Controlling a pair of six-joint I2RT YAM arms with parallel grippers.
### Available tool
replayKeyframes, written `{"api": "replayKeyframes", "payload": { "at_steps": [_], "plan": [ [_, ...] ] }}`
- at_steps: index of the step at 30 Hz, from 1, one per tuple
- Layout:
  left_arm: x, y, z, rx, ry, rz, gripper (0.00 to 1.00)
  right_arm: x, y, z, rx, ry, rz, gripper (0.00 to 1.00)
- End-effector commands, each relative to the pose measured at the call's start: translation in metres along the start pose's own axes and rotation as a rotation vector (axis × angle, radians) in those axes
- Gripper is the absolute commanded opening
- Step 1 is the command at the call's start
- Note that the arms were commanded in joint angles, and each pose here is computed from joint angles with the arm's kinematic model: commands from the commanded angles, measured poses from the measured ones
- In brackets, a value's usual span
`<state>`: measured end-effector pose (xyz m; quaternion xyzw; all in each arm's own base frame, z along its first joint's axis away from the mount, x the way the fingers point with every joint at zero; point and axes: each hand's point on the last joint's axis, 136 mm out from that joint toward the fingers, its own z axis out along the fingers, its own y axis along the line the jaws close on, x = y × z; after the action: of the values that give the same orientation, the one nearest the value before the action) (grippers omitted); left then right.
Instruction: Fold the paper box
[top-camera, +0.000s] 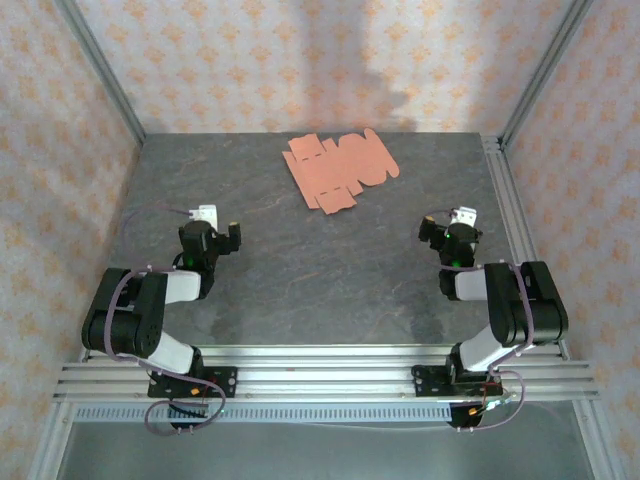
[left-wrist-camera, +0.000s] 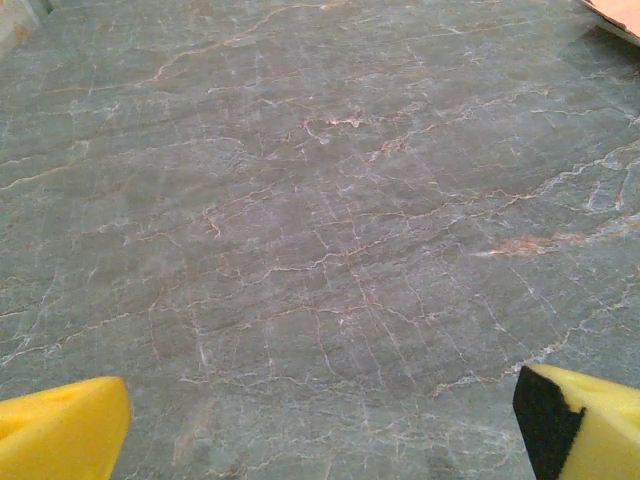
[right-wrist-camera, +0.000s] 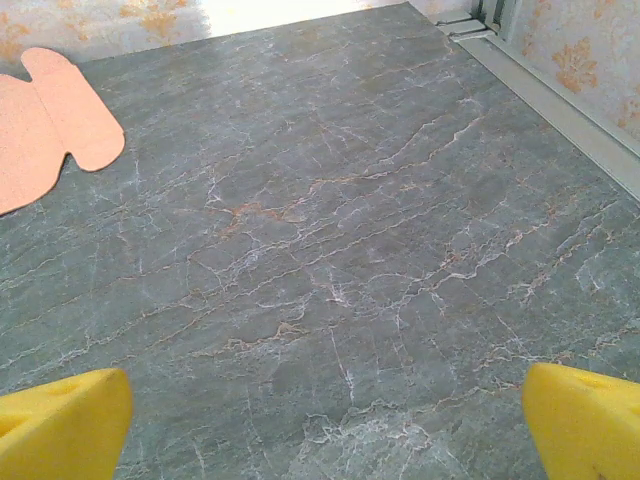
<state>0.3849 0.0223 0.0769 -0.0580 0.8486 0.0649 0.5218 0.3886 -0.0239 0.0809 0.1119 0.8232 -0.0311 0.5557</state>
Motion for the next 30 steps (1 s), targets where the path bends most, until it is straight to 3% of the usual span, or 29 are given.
{"api": "replayKeyframes", "payload": {
  "at_steps": [1,22,30],
  "plan": [
    [-0.019,0.001,0.001,0.001,-0.052,-0.022,1.00,-0.013,-0.002,0.002,0.015,-0.045,0.020,0.99],
    [-0.019,0.001,0.001,0.001,-0.052,-0.022,1.00,-0.014,-0.002,0.002,0.016,-0.047,0.021,0.99],
    [-0.053,-0.024,-0.018,0.045,-0.020,0.099,1.00,-0.033,0.004,-0.016,-0.022,-0.060,0.017,0.99]
  ]
}}
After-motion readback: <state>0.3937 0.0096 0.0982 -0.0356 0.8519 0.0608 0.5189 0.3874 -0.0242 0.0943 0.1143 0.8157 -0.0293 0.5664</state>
